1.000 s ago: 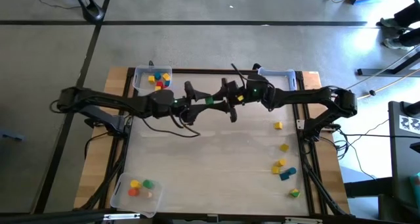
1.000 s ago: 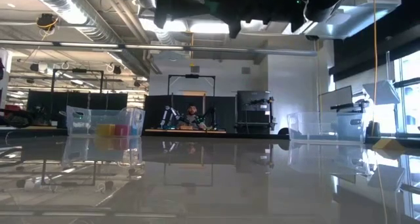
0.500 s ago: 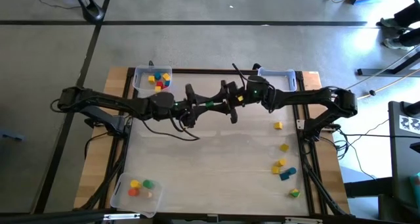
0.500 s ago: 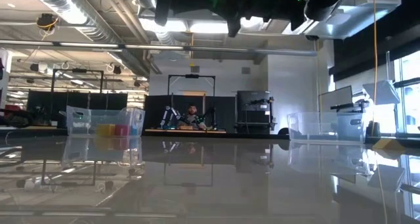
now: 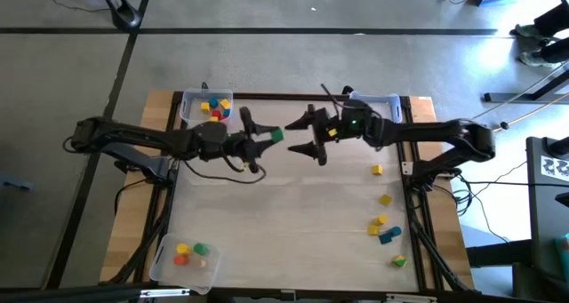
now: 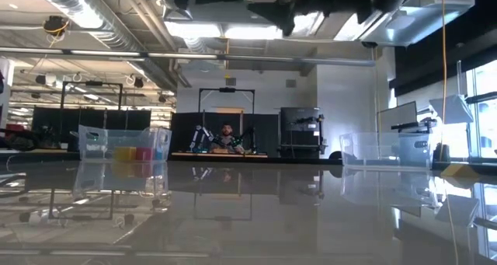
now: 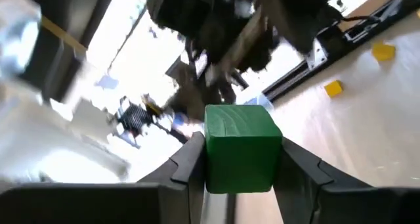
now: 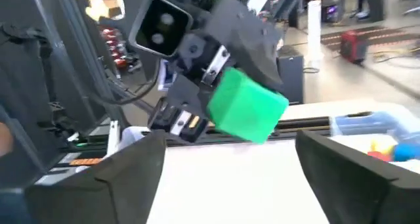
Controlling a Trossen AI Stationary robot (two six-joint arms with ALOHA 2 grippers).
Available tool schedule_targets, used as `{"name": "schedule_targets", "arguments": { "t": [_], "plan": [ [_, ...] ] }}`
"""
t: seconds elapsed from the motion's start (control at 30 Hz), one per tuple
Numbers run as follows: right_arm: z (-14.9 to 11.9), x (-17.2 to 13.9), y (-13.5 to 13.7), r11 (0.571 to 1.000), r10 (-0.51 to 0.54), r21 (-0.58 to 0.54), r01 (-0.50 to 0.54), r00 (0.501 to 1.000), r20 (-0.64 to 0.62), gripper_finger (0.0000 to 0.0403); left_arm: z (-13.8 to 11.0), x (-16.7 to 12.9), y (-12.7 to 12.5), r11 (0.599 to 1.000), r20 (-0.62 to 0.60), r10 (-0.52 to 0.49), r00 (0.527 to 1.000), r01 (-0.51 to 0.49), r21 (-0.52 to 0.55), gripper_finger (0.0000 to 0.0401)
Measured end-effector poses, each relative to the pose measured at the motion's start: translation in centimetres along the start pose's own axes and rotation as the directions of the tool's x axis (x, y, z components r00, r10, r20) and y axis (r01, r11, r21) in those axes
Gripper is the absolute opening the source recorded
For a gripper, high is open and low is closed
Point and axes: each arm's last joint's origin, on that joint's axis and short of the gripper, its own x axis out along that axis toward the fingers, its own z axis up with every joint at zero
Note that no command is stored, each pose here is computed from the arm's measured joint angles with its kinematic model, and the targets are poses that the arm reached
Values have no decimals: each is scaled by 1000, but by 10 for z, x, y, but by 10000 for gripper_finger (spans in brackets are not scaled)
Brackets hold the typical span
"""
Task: Sort blocks by size
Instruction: Put the right green cube block into the top left transparent bin
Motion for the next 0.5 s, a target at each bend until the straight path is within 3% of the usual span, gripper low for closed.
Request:
{"name": "schedule_targets", "arguments": {
  "t": [0.13, 0.23, 0.37, 0.5],
  "plan": [
    [12, -19, -1, 989, -146, -31, 146, 989, -20, 365, -14, -15, 19, 985, -150, 66, 986, -89, -148, 121],
    [14, -27, 0, 970, -240, -38, 238, 970, -46, 368, -34, -22, 34, 955, -316, 123, 941, -200, -221, 122],
    [10, -28, -2, 947, -321, -46, 318, 943, -86, 365, -68, -29, 52, 891, -507, 136, 851, -328, -313, 122],
    [3, -26, -4, 943, -332, -44, 329, 933, -137, 365, -104, -34, 66, 815, -683, 123, 720, -467, -344, 123]
  ]
}}
